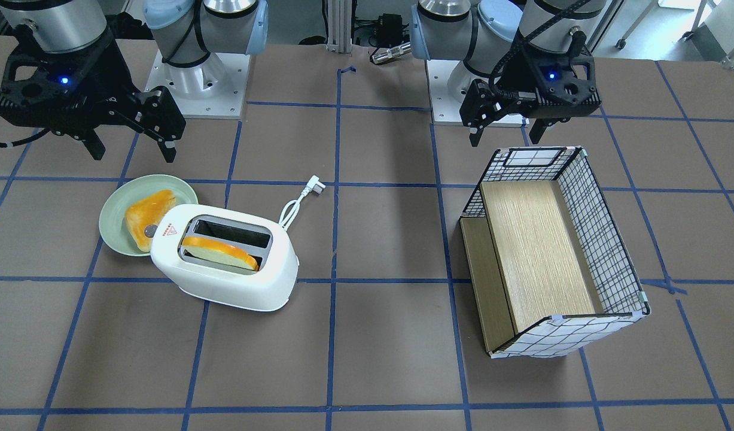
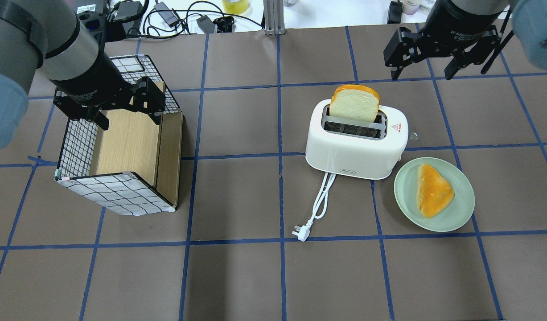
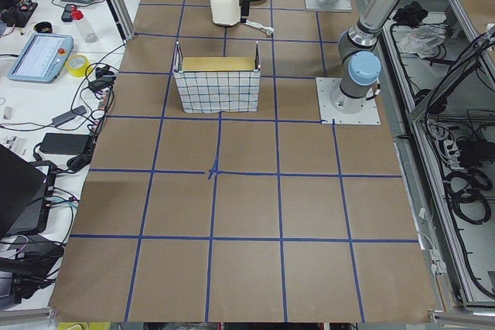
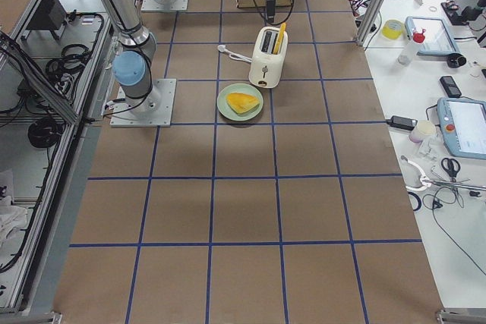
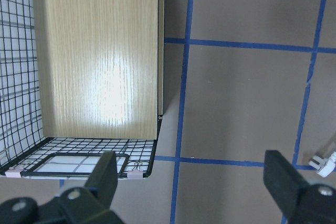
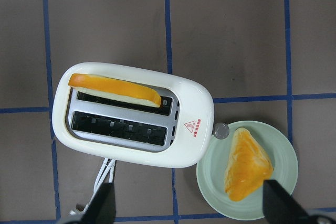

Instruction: Press toaster with right arm

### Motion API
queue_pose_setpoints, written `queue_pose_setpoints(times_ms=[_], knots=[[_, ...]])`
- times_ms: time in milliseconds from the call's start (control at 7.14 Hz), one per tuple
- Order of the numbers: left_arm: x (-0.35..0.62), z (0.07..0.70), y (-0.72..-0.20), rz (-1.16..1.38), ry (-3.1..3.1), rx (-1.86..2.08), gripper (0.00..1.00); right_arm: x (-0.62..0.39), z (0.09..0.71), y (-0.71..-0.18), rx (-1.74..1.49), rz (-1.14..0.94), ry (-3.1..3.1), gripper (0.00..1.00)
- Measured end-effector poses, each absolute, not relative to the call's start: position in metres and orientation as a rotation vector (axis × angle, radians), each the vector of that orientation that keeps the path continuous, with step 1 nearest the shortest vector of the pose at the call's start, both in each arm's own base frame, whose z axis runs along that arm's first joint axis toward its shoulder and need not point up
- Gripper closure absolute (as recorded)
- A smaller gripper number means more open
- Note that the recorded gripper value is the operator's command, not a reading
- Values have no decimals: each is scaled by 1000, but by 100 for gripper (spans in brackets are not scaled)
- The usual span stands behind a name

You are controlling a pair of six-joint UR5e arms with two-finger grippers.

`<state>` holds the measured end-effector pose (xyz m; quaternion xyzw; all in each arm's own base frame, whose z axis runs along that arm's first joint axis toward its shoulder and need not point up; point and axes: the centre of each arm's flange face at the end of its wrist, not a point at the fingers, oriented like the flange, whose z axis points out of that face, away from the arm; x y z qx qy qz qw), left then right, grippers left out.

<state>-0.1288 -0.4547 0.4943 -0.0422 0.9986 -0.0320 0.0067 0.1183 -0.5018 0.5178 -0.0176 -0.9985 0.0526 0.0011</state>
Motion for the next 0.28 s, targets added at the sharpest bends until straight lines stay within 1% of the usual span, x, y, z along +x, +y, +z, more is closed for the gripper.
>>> queue_pose_setpoints(times_ms=[280], knots=[[-129, 494, -455, -100, 3124, -132, 0, 117, 518, -500, -57, 147, -3117, 0]])
